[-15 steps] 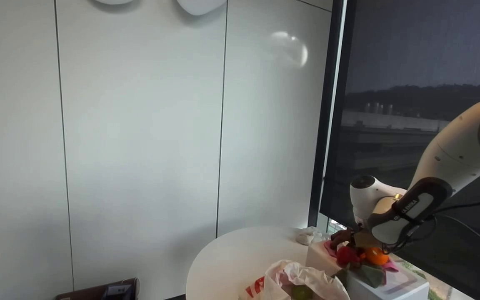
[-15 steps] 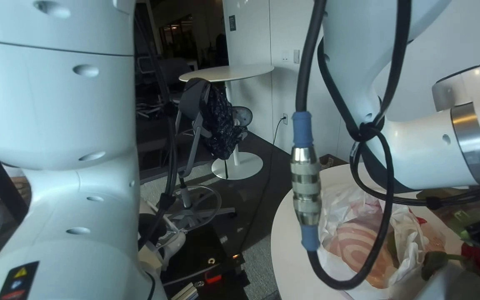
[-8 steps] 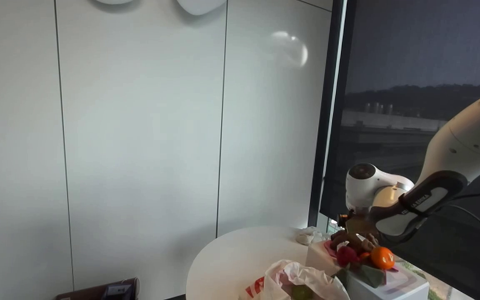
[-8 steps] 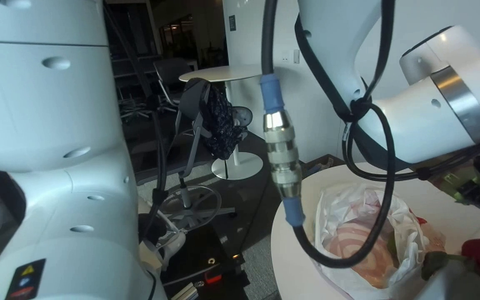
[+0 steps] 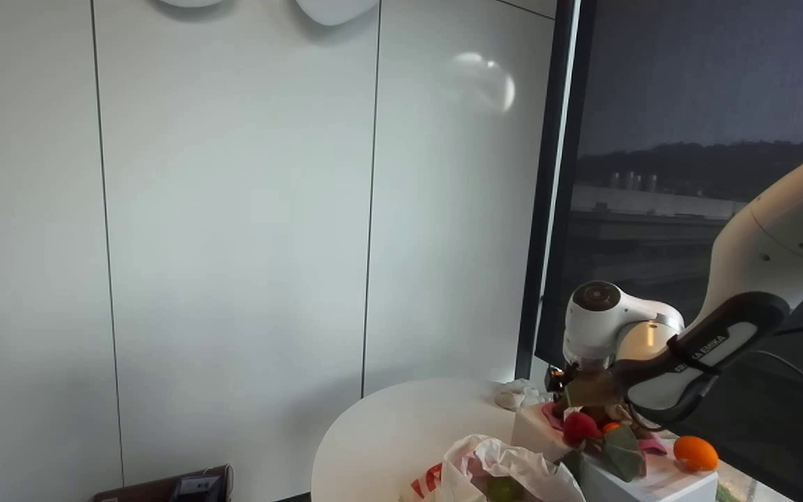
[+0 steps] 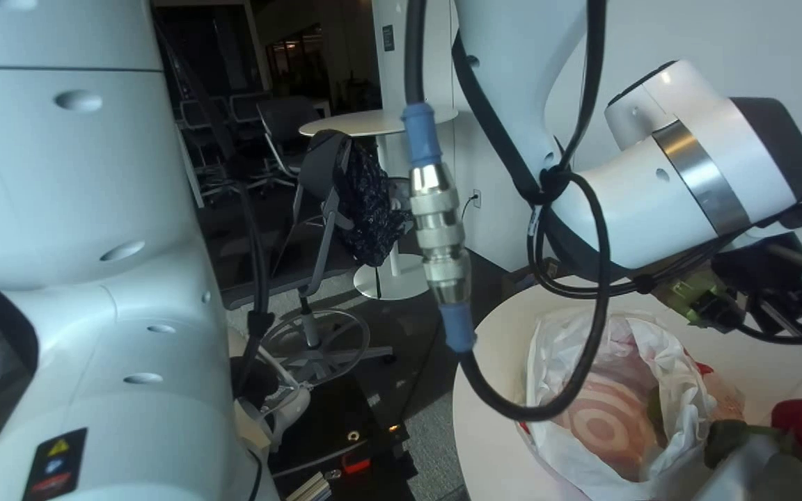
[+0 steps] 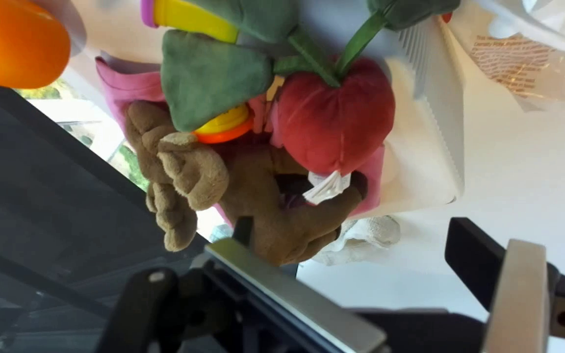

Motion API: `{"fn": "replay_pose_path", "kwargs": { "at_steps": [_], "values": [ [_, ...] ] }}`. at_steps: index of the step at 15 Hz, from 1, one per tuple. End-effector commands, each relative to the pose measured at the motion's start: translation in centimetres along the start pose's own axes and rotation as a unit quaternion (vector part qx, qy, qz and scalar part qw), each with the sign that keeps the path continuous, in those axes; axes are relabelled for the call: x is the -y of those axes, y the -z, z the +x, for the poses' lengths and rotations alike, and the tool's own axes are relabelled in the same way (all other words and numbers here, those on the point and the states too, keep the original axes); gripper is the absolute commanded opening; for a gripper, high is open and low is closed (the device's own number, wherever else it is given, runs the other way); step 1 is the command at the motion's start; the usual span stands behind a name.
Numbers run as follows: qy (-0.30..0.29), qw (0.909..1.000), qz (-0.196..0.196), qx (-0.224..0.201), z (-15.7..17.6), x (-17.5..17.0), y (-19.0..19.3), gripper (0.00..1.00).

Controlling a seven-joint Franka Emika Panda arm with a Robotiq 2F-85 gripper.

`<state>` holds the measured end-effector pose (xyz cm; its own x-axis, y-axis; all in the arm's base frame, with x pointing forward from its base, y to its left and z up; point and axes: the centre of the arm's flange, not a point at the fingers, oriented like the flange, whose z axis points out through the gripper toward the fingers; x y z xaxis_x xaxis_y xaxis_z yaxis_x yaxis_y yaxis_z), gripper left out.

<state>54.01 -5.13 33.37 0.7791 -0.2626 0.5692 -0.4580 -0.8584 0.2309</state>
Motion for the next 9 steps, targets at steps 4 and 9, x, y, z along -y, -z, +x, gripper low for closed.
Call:
{"fn": "replay_pose_path", "kwargs": {
  "at_steps": [4,9],
  "values": [
    [0.123,0.9869,0.079,0.069,-7.6,7.2,0.5,1.0],
    [0.159,0.9719,0.102,0.14,-11.7,11.3,-3.1,1.0]
  ]
}}
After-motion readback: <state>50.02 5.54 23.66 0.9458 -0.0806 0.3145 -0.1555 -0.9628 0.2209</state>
